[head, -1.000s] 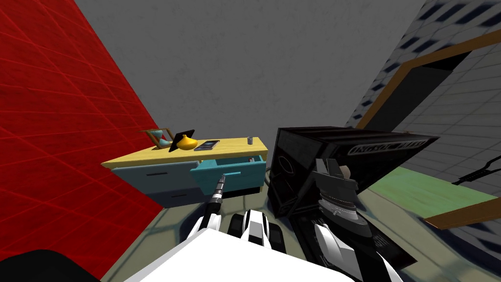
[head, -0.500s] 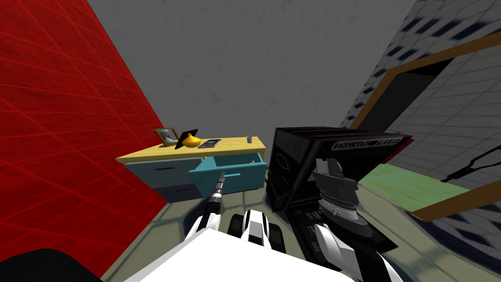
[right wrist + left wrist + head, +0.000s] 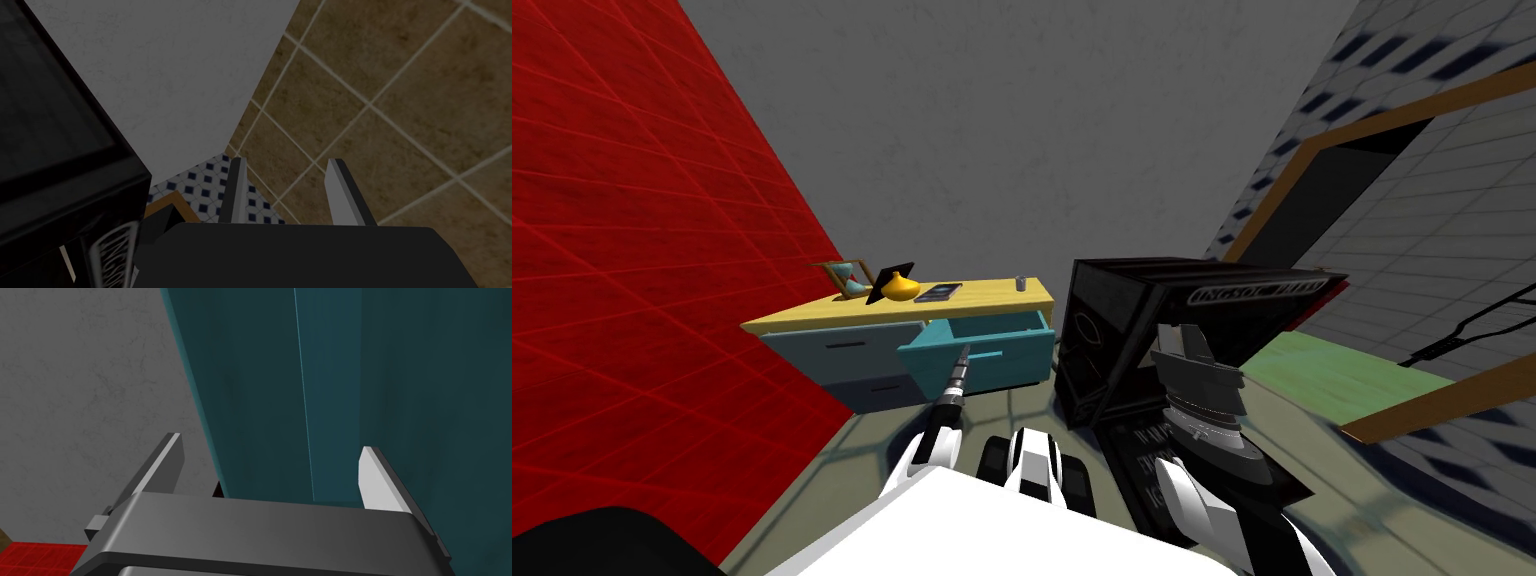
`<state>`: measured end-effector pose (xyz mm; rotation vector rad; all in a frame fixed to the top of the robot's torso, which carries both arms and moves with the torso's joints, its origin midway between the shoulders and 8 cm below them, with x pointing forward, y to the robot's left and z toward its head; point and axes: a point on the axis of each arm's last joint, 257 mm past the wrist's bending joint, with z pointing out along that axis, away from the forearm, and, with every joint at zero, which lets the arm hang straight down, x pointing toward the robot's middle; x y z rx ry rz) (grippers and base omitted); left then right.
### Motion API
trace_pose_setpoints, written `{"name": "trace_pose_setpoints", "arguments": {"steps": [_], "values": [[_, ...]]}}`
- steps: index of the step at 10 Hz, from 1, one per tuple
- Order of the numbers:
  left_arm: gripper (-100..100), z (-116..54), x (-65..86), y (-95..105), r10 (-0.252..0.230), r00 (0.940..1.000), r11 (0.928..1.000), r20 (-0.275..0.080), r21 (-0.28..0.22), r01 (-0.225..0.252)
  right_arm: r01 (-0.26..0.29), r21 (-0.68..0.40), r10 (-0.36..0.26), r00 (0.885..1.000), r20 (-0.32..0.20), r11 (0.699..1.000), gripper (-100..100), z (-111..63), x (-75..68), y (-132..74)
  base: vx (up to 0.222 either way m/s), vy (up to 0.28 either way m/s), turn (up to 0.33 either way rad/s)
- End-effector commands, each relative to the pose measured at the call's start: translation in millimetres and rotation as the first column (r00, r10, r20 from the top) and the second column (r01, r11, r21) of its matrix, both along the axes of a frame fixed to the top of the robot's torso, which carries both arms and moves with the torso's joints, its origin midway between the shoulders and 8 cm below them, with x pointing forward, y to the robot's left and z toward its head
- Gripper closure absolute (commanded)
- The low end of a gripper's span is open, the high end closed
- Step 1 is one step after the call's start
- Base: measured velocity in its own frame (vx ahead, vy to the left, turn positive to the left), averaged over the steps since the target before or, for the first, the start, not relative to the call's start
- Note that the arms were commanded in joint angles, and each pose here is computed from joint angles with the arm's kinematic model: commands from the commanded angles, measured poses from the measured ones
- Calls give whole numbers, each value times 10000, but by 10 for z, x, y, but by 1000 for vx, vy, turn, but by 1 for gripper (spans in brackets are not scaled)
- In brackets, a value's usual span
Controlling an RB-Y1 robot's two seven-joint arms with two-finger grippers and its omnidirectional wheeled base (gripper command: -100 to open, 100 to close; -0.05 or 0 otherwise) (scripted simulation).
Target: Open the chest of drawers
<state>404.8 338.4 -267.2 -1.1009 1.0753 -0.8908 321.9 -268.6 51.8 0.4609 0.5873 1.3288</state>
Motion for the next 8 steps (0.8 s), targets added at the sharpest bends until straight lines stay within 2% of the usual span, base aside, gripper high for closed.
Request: {"name": "trace_pose_setpoints", "arguments": {"steps": [1, 2, 3, 8], "values": [[-100, 153, 30, 37, 52, 10000, 10000, -15, 10, -51, 0, 0, 0, 10000, 0, 10000, 0, 0, 0, 0, -20, -13, -27], [-100, 71, 13, 40, 41, 9999, 10000, -127, -33, -41, 0, 0, 0, 10000, 0, 10000, 0, 0, 0, 0, 0, 0, 0], [0, 62, 13, 44, 46, 9998, 10000, -175, -52, -47, 0, 0, 0, 10000, 0, 10000, 0, 0, 0, 0, 0, 0, 0], [0, 20, 2, 44, 56, 9996, 9999, -274, -84, -58, 0, 0, 0, 10000, 0, 10000, 0, 0, 0, 0, 0, 0, 0]]}}
